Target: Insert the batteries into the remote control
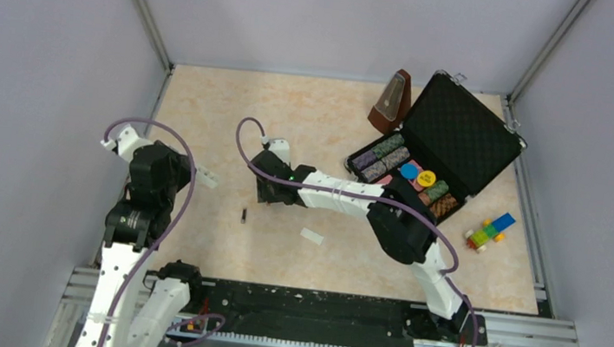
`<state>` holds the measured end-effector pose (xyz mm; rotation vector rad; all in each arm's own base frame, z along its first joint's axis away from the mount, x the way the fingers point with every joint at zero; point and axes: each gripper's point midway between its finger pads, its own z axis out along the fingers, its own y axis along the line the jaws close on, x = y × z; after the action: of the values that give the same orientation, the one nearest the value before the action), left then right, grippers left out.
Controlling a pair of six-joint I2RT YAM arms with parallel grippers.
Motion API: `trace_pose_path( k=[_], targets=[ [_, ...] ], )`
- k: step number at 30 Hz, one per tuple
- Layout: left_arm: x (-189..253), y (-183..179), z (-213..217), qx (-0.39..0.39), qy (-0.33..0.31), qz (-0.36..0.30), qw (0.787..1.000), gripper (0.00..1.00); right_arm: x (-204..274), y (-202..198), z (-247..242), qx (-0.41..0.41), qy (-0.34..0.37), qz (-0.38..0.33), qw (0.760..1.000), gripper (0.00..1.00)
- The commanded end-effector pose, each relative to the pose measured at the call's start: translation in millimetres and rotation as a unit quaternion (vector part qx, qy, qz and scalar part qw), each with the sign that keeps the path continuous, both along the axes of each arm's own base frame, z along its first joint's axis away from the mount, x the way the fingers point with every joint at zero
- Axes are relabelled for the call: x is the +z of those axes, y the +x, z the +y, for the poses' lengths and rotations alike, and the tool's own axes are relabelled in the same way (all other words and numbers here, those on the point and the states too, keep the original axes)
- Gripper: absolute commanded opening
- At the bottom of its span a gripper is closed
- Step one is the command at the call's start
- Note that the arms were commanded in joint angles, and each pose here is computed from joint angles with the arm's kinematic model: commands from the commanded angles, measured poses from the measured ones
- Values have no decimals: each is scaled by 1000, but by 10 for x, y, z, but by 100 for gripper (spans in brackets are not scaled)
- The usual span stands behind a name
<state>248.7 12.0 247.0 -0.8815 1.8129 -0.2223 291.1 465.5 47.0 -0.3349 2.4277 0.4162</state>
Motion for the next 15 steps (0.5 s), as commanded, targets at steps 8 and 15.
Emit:
trace_pose_path(
  k=[8, 15],
  targets=[
    [83, -136, 239, 77, 2, -21, 997, 0, -257, 41, -121, -9, -108, -38, 993, 34],
    [103, -251, 348, 111, 5, -31, 993, 0, -334, -41, -197, 7, -145, -38, 989, 27]
  ],
)
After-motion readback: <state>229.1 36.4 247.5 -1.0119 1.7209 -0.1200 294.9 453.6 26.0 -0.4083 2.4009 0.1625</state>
